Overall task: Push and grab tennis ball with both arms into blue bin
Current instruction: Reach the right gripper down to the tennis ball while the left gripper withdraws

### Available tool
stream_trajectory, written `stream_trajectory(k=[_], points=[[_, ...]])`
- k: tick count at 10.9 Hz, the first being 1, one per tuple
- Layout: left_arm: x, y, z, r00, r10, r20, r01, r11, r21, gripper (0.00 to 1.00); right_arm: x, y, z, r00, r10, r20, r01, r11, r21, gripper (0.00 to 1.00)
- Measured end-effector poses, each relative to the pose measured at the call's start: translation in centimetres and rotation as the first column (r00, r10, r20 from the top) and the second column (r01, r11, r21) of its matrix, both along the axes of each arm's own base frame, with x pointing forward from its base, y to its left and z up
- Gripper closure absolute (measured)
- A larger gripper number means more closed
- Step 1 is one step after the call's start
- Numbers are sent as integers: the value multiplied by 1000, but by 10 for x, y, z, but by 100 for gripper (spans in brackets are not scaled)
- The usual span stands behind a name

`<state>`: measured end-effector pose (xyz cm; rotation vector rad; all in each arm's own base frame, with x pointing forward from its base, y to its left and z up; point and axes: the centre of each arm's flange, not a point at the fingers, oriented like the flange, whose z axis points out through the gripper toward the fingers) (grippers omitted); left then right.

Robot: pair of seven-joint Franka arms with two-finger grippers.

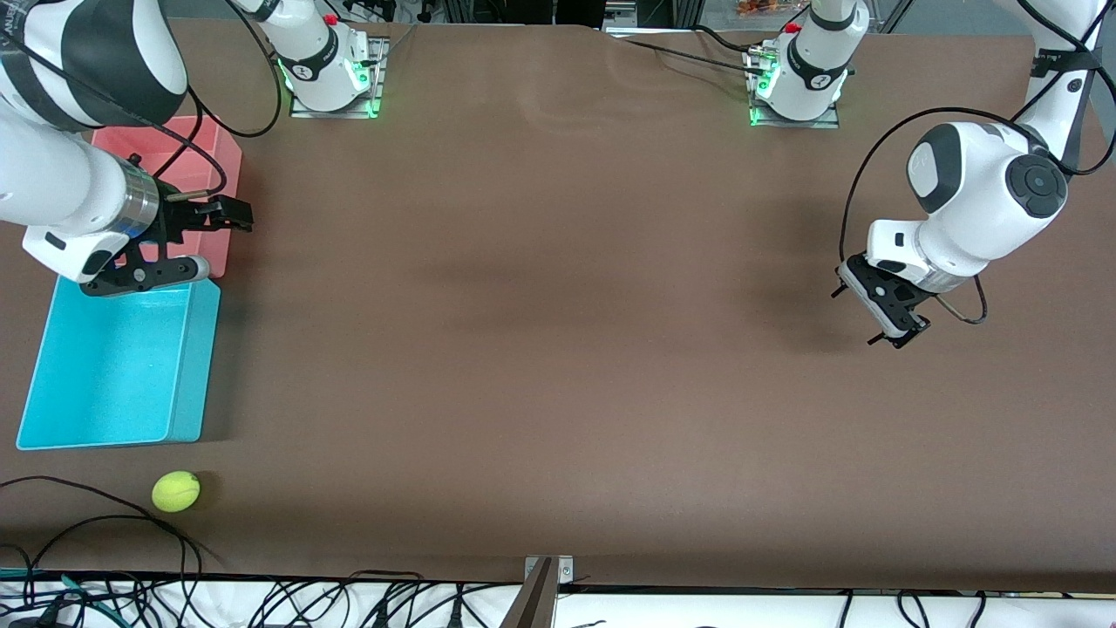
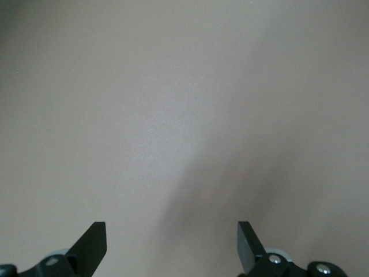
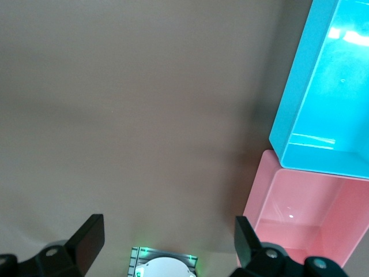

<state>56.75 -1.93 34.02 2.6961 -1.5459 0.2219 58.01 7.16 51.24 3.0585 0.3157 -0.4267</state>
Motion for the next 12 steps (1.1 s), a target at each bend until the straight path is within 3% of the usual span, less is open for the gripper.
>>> stream_trajectory(k=[4,8,12], points=[[0,0,0,1000,0,0,0,1000,0,0,14,-5,-22,1000,16,10,-16,998,-54,0],[0,1,0,1000,2,0,-2,1000,0,0,57,-26,-77,995,12,100,-4,997,-73,0],[0,1,0,1000,2,-1,-2,1000,0,0,97,-31,-78,980,6,197,5,999,-54,0]])
